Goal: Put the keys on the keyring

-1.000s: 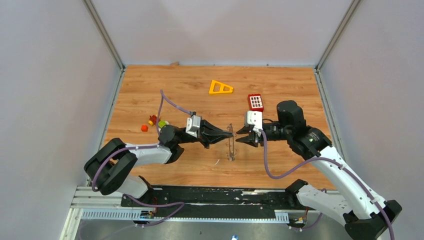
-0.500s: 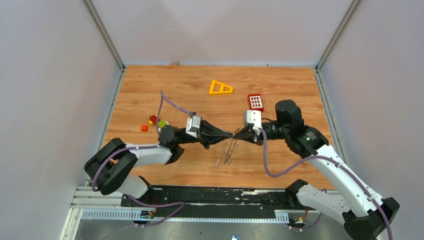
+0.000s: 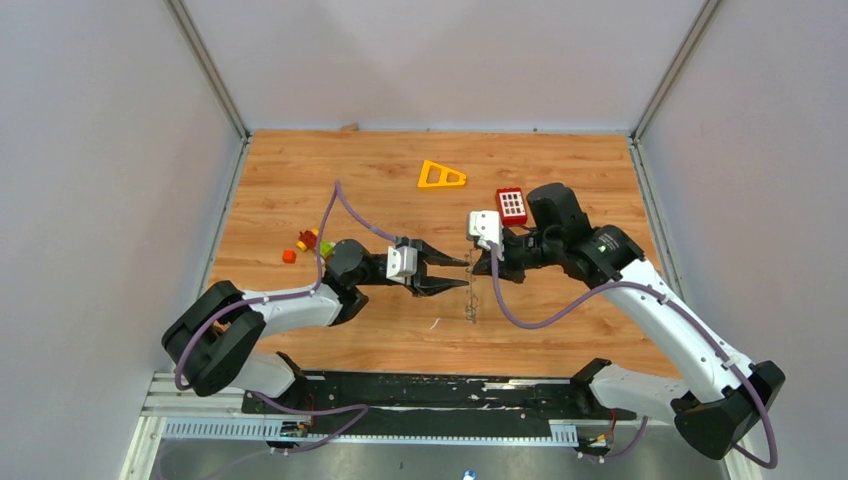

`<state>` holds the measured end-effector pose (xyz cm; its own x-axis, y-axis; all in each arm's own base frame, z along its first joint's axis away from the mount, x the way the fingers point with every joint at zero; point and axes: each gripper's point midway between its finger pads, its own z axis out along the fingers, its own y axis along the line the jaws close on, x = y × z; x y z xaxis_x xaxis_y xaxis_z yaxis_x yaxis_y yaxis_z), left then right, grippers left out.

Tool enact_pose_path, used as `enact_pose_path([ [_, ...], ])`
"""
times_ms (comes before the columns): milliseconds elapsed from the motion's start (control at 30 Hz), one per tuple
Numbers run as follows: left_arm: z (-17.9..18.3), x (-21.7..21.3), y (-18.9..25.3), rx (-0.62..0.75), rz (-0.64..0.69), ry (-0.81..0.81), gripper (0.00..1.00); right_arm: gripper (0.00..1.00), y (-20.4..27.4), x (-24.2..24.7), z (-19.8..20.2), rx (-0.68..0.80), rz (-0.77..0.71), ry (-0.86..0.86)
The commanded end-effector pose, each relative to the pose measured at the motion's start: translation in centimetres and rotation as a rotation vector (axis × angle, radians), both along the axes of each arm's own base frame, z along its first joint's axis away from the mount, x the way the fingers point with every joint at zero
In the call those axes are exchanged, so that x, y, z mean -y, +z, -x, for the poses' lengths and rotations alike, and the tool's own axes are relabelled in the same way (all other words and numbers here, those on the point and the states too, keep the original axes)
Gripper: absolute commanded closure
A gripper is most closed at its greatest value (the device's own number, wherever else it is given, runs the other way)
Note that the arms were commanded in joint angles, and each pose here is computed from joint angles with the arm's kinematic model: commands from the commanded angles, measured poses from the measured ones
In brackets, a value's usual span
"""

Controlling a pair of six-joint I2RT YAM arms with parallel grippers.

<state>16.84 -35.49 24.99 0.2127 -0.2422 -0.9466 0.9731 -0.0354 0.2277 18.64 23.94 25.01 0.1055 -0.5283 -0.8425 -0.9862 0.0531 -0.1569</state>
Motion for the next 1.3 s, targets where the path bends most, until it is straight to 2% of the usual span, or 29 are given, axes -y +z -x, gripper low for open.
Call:
enact_pose_path([
  [0,-1.0,0.6,-0.5,0.103,-0.073,0.025,0.54,1.00,0.5,0.3,0.0,0.021,0.086,-0.005],
  [167,-1.6,0.6,-0.7,0.130,-0.094,0.054,0.56,1.00,-0.5,0.0,0.1,-0.003,0.161,-0.014],
  [433,-1.4,0.5,-0.8,0.141,-0.094,0.048,0.70,1.00,-1.2,-0.2,0.0,-0.026,0.216,-0.029],
  [767,-0.8,0.5,-0.5,0.126,-0.061,0.022,0.72,1.00,-2.1,-0.4,-0.3,-0.049,0.242,-0.040],
  [1033,-0.7,0.6,-0.9,0.117,-0.068,0.009,0.87,1.00,-1.6,-0.7,-0.4,-0.039,0.219,-0.042],
  [1267,-0.6,0.5,-1.9,0.118,-0.102,-0.001,0.80,1.00,-1.3,-0.6,-0.4,-0.026,0.208,-0.051],
])
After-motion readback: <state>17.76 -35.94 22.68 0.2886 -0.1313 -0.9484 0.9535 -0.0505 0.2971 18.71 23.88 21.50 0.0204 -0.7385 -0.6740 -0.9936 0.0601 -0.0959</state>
